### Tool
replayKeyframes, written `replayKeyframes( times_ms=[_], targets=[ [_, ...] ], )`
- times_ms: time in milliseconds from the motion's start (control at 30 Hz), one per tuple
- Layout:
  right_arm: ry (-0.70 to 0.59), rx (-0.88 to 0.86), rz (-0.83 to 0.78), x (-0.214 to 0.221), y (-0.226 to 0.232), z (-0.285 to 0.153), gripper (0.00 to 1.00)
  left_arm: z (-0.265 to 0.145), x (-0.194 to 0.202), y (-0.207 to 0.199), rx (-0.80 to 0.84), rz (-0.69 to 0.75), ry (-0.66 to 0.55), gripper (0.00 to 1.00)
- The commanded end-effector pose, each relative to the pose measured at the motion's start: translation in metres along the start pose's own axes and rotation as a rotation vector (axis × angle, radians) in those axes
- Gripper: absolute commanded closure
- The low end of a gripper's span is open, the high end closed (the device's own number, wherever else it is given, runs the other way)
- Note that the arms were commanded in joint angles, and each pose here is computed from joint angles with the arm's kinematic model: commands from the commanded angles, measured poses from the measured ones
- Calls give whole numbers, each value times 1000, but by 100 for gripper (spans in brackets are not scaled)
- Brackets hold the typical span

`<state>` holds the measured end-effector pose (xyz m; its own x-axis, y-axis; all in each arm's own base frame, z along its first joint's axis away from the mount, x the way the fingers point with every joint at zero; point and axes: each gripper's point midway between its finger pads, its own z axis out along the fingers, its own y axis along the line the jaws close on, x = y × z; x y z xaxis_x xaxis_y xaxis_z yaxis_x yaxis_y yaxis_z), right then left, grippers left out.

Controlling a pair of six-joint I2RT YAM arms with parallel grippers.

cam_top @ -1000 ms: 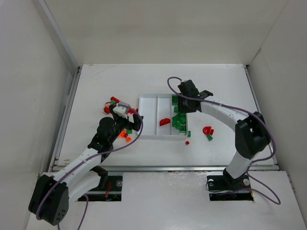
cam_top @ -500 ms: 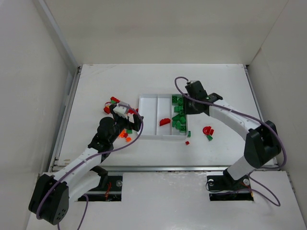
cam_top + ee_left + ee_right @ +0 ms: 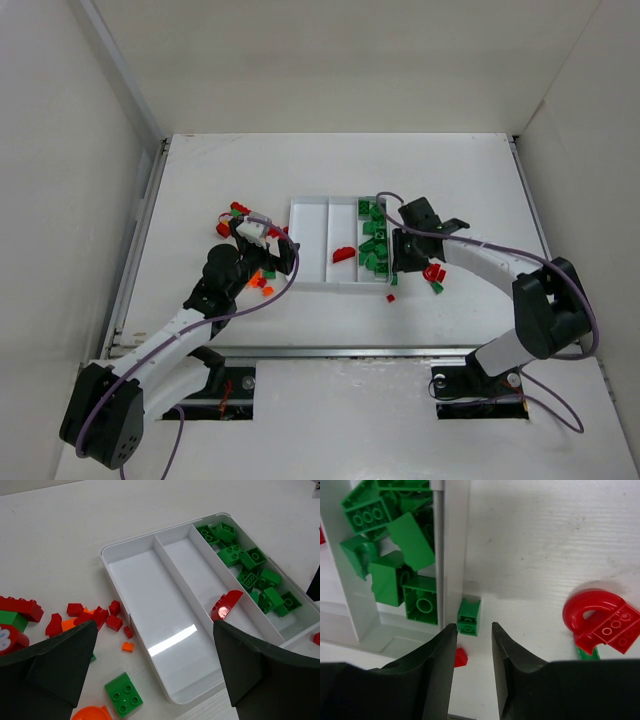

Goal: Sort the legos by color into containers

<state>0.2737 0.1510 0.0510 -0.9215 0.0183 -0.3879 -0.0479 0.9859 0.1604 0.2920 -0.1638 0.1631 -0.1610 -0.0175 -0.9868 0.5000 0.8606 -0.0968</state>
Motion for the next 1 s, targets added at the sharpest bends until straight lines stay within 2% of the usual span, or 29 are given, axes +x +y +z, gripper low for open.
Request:
replayKeyframes(
  times_ms=[0, 600, 667, 767, 800, 967],
  targets=[
    [-54, -104, -22, -13, 25, 0, 60, 2, -21, -5, 24, 15, -67, 0],
    [83, -36, -29, 18, 16, 25, 59, 1, -24, -6, 25, 16, -76, 0],
    [96, -19, -21, 21, 13, 29, 63, 1, -24, -6, 25, 16, -76, 0],
    [97, 27, -11, 23, 5, 29, 83, 1, -24, -6, 25, 16, -76, 0],
    [89, 43, 2, 22, 3, 27, 100, 1, -24, -6, 25, 16, -76, 0],
    [-89, 175, 57, -21, -14, -5, 100, 1, -24, -6, 25, 16, -76, 0]
  ],
)
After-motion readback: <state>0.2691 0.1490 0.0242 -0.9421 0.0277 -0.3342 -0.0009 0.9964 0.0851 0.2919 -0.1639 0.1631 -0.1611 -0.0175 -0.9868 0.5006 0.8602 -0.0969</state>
